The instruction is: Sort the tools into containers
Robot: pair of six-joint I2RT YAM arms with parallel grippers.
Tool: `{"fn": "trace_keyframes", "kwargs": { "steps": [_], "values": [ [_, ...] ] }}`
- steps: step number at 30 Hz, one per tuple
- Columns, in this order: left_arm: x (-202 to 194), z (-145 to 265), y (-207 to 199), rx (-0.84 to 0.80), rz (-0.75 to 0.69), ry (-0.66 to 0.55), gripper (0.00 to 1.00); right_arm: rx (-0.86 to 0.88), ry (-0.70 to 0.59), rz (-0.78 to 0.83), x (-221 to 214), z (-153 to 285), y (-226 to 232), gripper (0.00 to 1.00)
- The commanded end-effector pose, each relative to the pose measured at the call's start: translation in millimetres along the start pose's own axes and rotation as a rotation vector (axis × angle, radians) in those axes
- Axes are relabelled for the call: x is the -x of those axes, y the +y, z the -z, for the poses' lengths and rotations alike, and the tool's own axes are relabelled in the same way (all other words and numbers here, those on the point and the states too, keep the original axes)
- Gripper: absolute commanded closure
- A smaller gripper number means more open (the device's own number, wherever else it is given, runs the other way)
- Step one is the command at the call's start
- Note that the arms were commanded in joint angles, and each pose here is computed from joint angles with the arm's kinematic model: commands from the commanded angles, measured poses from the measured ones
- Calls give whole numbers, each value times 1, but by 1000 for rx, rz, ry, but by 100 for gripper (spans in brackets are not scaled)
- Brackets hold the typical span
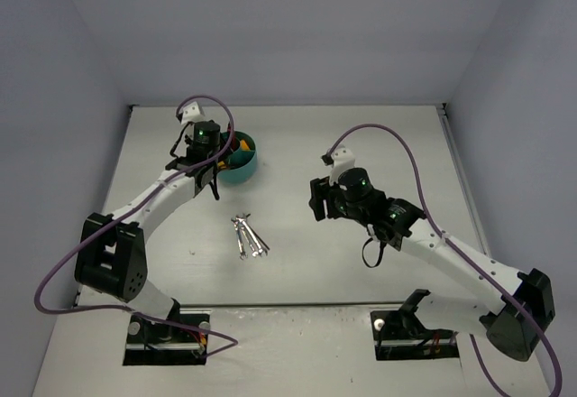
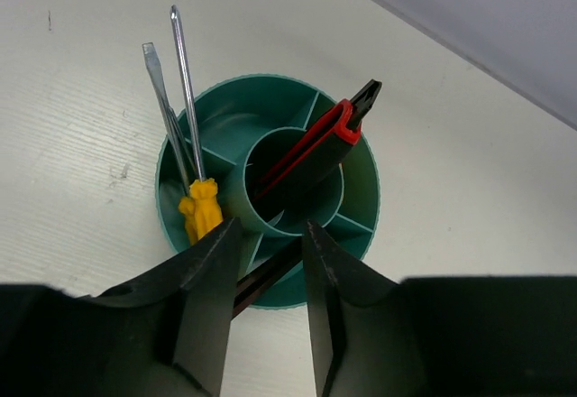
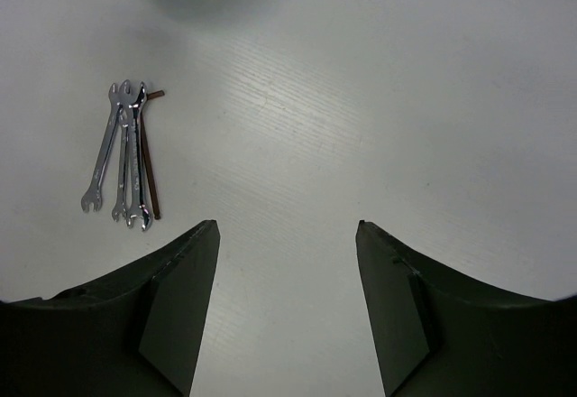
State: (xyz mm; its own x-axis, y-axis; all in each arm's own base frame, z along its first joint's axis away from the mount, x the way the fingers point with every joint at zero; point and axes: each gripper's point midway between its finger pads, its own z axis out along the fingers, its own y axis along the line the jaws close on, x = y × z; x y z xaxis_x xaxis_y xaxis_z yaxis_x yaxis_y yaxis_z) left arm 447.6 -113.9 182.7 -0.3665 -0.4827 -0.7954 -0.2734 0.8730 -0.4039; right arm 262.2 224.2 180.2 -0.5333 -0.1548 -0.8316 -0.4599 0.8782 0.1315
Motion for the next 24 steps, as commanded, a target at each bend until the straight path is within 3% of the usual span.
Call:
{"fn": "trace_keyframes", "kwargs": {
  "steps": [1, 7, 13, 18, 24],
  "values": [
    [47, 31, -20, -51, -26, -90, 61, 60, -39, 0, 22, -3, 16, 42],
    [60, 83, -32, -104, -181, -22, 48, 170, 81, 76, -1, -30, 59, 48],
    [19, 120, -2, -102, -256, 160, 46, 239, 199, 158, -30, -62, 99, 57],
    [7, 142, 28, -46, -292, 200, 46, 278, 283, 210, -56, -83, 118, 66],
    [1, 152, 46, -7, -326, 227, 45, 333, 340, 268, -75, -100, 147, 67]
  ]
}}
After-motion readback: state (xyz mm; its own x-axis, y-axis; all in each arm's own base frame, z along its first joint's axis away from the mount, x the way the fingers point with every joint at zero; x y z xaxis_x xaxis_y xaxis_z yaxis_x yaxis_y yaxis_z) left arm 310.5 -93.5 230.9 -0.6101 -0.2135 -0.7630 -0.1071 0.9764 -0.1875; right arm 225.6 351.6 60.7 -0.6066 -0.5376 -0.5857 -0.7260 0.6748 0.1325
